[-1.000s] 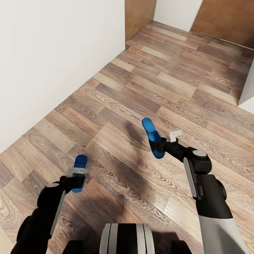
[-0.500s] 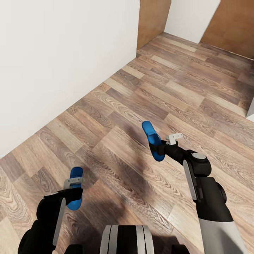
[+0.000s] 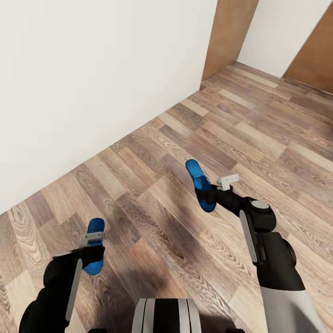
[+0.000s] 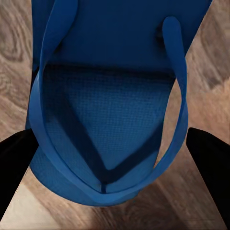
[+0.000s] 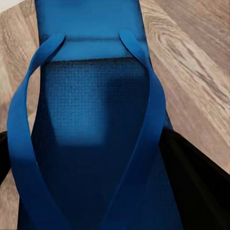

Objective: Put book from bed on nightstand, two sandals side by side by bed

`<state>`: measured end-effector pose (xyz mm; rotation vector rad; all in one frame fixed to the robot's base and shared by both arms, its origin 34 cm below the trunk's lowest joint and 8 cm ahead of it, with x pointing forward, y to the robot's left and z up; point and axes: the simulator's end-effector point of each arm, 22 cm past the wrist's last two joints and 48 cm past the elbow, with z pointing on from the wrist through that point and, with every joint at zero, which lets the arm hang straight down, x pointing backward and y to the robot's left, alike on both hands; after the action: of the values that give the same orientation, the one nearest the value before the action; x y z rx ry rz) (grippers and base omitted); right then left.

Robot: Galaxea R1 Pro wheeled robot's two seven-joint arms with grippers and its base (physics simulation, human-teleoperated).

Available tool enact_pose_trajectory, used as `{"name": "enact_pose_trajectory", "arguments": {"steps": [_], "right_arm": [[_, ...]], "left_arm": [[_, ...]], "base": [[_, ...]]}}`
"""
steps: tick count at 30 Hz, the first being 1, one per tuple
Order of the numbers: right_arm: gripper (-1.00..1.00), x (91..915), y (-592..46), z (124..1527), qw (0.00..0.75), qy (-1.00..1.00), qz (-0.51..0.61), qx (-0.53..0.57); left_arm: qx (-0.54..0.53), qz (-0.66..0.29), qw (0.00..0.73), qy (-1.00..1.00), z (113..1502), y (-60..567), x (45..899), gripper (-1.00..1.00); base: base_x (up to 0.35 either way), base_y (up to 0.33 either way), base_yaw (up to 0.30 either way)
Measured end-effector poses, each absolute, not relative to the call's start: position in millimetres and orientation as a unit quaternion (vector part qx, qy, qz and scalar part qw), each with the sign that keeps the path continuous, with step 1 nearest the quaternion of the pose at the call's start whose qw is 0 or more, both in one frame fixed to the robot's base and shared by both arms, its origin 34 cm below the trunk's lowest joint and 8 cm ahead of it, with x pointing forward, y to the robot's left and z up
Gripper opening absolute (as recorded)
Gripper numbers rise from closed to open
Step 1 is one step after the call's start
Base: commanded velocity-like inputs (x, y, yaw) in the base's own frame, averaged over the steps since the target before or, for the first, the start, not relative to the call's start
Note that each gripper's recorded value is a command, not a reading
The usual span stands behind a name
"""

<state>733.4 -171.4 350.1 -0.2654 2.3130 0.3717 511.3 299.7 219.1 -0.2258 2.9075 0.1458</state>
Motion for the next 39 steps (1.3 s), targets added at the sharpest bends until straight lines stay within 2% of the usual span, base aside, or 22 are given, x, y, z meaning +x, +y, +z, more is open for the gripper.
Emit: {"name": "enact_pose_trajectory", "arguments": {"steps": [6, 7, 12, 30, 39], "right_arm": [[-1.0, 736.7, -171.4, 366.4, 0.393, 0.902, 0.144, -0.106], [-1.0, 736.7, -171.1, 368.6, 0.394, 0.902, 0.144, -0.107], [-1.0, 738.5, -169.6, 381.9, 0.402, 0.898, 0.143, -0.11], [-1.0, 745.0, -170.0, 432.0, 0.435, 0.882, 0.138, -0.115], [-1.0, 746.4, -172.7, 448.8, 0.446, 0.877, 0.133, -0.117]], "left_arm": [[-0.084, 0.054, 0.121, 0.988, 229.5, 306.5, 513.8, -1.0], [-0.113, 0.059, 0.12, 0.984, 231.1, 326.0, 507.5, -1.0], [-0.175, 0.021, 0.153, 0.972, 237.5, 342.7, 497.6, -1.0], [-0.209, 0.034, 0.147, 0.966, 252.0, 365.5, 451.2, -1.0], [-0.211, 0.028, 0.163, 0.963, 265.1, 363.2, 458.5, -1.0]], "base": [[0.0, 0.0, 0.283], [0.0, 0.0, 0.283], [0.0, 0.0, 0.283], [0.0, 0.0, 0.281], [0.0, 0.0, 0.106]]}}
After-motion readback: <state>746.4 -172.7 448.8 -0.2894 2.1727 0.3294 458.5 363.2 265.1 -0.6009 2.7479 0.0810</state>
